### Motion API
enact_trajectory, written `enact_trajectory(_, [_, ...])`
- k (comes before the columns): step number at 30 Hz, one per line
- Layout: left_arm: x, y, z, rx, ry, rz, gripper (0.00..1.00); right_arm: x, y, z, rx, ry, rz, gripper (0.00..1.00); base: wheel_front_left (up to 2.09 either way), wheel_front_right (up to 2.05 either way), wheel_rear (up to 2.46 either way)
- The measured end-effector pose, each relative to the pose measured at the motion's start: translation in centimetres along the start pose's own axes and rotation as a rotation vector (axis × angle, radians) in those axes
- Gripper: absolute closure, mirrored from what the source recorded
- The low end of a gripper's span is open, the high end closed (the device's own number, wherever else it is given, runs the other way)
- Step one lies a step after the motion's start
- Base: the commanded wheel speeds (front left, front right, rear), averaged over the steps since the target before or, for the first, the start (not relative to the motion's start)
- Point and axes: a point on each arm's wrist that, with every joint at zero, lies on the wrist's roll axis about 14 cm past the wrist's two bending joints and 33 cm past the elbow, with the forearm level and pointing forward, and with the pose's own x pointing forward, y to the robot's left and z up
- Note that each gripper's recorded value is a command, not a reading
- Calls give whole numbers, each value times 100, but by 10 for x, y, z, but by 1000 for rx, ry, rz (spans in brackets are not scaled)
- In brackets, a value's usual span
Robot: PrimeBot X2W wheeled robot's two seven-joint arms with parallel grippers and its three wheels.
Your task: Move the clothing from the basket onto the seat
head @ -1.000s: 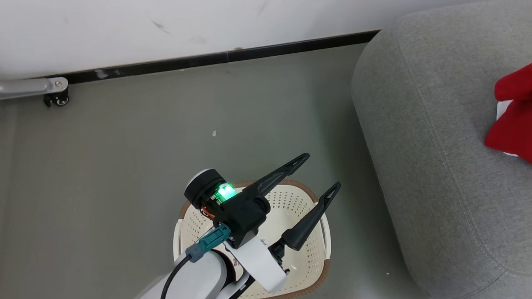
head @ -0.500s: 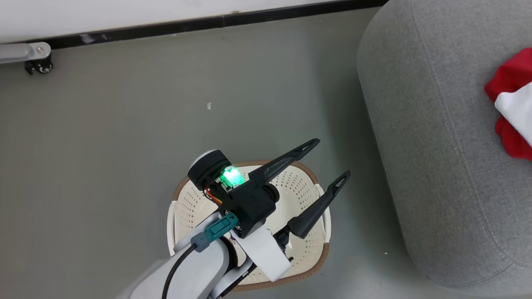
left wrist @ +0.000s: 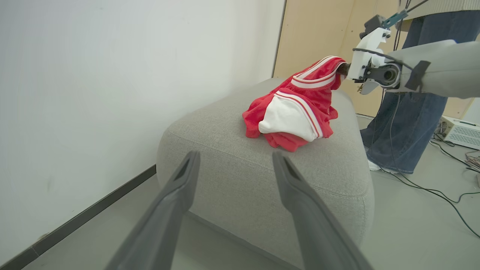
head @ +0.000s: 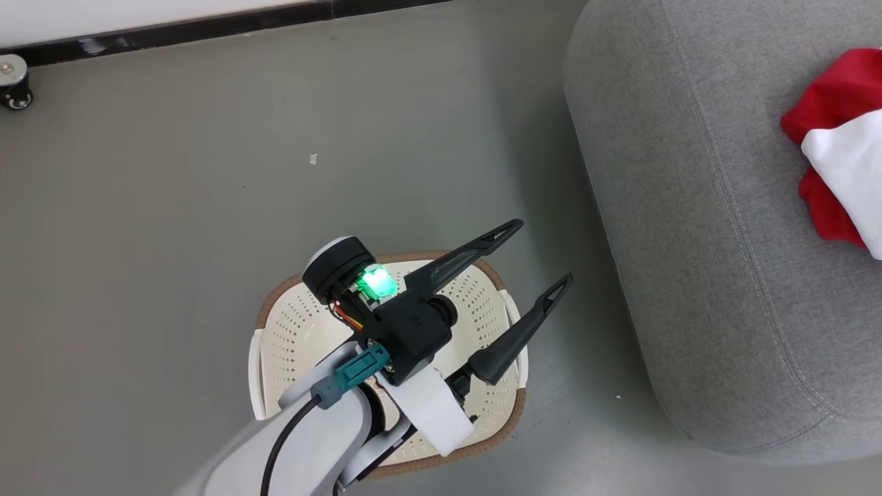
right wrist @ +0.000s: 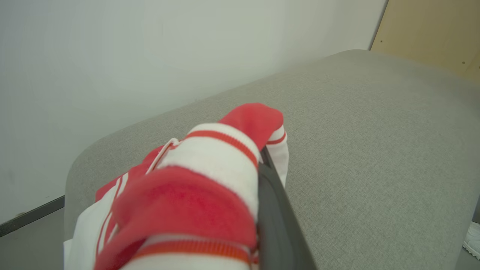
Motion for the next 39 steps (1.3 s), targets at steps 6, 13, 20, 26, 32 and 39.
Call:
enact_trajectory(6, [2, 2, -5, -5, 8, -4, 0, -8, -1, -18, 0, 54, -2, 100, 0, 0, 0])
enact_trajectory(13, [5, -2, -5, -5, 3, -18, 0, -19, -1, -32, 2, 99, 7, 9, 0, 0, 0])
enact_trajectory(20, [7, -6, -2, -2, -10, -29, 0, -27, -6, -35, -17, 127, 24, 0, 0, 0, 0])
enact_trajectory(26, [10, -8, 0, 4, -20, -33, 0, -34, -1, -36, -46, 149, 67, 0, 0, 0, 0])
enact_trajectory(32, [13, -13, 4, -1, -36, -47, 0, -45, -11, -34, -46, 161, 70, 0, 0, 0, 0])
enact_trajectory(39, [18, -20, 8, 3, -51, -65, 0, -59, -21, -25, -56, 148, 87, 0, 0, 0, 0])
